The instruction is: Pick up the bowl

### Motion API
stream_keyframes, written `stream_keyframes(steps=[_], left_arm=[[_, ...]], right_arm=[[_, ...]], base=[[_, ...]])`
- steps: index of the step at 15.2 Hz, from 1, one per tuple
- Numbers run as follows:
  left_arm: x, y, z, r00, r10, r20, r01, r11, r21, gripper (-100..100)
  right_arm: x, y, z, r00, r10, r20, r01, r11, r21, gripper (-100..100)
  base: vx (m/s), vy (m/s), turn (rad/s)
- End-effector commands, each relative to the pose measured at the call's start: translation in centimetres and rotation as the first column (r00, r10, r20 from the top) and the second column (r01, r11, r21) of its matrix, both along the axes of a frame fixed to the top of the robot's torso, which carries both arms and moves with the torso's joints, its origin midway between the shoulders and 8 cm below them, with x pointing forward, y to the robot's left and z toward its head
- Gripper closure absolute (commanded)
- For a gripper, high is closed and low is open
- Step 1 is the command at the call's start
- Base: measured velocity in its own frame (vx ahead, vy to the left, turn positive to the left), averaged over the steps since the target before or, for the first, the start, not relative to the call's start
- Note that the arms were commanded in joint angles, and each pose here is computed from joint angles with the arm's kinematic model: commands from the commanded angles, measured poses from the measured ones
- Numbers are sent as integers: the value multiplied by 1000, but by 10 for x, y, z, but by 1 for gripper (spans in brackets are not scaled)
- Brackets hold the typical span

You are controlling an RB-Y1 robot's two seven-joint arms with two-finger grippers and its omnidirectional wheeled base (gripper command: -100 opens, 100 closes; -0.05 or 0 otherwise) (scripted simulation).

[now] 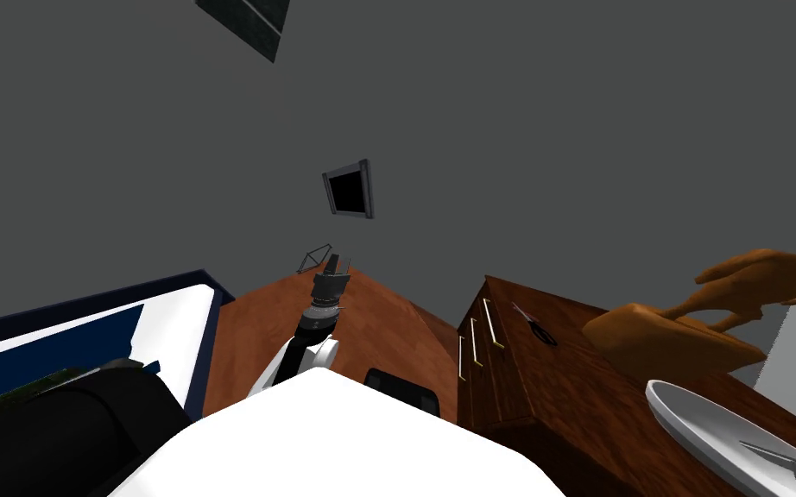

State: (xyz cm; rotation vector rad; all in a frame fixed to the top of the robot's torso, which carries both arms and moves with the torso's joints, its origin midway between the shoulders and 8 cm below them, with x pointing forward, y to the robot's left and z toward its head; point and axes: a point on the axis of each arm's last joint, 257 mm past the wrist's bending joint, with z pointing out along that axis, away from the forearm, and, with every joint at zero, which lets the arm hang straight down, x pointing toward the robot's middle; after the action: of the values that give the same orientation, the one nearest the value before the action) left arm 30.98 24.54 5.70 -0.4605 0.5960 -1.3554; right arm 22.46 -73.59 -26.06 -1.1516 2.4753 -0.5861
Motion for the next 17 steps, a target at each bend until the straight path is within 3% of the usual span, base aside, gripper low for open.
stream_keyframes(steps=[1,4,5,7,8,9,11,12,15,16,17], left_arm=[[0,0,0,1000,0,0,0,1000,0,0],[0,0,0,1000,0,0,0,1000,0,0],[0,0,0,1000,0,0,0,1000,0,0],[0,0,0,1000,0,0,0,1000,0,0],[0,0,0,1000,0,0,0,1000,0,0],[0,0,0,1000,0,0,0,1000,0,0],[0,0,0,1000,0,0,0,1000,0,0],[0,0,0,1000,0,0,0,1000,0,0],[0,0,0,1000,0,0,0,1000,0,0],[0,0,0,1000,0,0,0,1000,0,0],[0,0,0,1000,0,0,0,1000,0,0]], right_arm=[[3,-4,0,999,-41,21,40,999,17,-100],[-2,-8,-2,999,-32,-4,32,999,-5,-100],[2,-10,-2,997,-71,19,71,997,15,-100],[-3,-14,-4,998,-67,-3,67,998,-5,-100],[2,-14,-4,994,-106,25,105,994,23,-100],[-1,-16,-5,994,-113,15,112,994,16,-100],[-4,-20,-6,995,-104,-3,104,995,-5,-100],[-1,-20,-8,989,-148,20,147,989,24,-100],[-6,-25,-9,990,-144,-4,144,990,-4,-100],[-3,-26,-12,982,-188,15,187,982,24,-100],[-6,-28,-12,981,-194,7,194,981,15,-100]], base=[[-98,-17,173],[-96,-20,123],[-76,-15,183],[-97,-23,181],[-118,0,248],[-143,-10,234],[-96,-11,20],[-99,-10,192],[-94,-11,119],[-86,10,184],[-114,1,249]])
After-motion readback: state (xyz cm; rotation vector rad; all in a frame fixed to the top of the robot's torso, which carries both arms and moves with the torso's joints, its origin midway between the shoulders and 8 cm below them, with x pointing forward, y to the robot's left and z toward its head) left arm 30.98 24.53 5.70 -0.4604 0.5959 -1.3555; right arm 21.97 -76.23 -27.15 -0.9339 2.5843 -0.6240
